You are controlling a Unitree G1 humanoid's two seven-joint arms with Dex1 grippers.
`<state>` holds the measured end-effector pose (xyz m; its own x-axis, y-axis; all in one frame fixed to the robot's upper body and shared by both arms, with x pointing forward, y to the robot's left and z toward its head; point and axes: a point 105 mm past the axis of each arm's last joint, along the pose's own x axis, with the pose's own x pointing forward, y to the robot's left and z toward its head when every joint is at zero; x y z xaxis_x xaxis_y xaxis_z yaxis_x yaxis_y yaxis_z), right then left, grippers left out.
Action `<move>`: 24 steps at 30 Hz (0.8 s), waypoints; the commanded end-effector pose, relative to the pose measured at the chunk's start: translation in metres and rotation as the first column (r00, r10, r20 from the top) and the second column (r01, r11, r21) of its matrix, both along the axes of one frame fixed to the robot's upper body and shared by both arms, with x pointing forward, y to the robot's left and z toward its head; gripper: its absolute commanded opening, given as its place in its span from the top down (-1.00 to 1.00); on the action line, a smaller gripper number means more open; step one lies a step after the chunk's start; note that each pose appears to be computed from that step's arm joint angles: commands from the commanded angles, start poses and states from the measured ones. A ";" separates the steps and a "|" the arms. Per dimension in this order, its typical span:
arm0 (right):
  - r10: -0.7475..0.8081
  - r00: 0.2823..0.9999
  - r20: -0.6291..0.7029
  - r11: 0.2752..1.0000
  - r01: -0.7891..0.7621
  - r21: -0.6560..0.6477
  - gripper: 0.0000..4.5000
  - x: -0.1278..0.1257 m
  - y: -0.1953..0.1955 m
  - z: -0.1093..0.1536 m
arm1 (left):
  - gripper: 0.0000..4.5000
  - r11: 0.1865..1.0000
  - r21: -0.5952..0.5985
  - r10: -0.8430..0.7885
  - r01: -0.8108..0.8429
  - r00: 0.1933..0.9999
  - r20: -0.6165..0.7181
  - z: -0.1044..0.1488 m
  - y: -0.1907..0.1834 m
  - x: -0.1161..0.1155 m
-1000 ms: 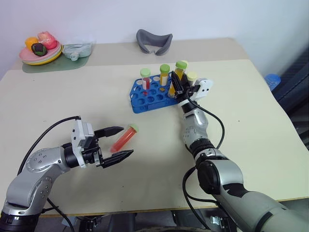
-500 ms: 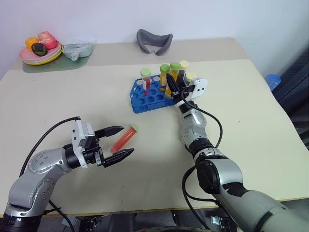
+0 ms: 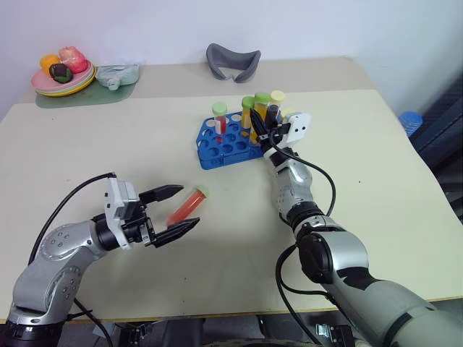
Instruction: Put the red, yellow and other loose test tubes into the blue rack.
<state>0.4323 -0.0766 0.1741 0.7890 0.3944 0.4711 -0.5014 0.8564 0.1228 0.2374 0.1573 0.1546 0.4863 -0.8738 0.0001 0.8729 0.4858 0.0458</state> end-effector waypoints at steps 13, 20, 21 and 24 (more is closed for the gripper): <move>-0.066 0.994 0.091 0.998 0.064 0.029 -0.98 -0.004 -0.006 0.016 | -1.00 1.000 -0.016 0.018 -0.017 0.999 0.048 0.009 0.003 0.001; -0.064 0.990 0.128 0.998 0.059 0.038 -0.98 -0.011 -0.008 0.015 | -1.00 1.000 -0.023 0.011 -0.010 0.999 0.045 0.007 0.003 0.004; -0.067 0.990 0.120 0.998 0.065 0.022 -0.98 -0.011 -0.008 0.012 | -1.00 1.000 -0.024 0.009 -0.008 0.999 0.044 0.007 0.002 0.004; -0.091 0.991 0.102 0.996 0.092 -0.003 -0.98 -0.010 -0.011 0.009 | -1.00 1.000 -0.024 0.005 -0.004 0.999 0.046 0.006 0.002 0.006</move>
<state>0.4232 -0.0861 0.1697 0.7897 0.3353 0.5138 -0.4420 0.8917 0.0973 0.2443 0.1617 0.1544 0.5055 -0.8625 0.0245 0.8616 0.5060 0.0403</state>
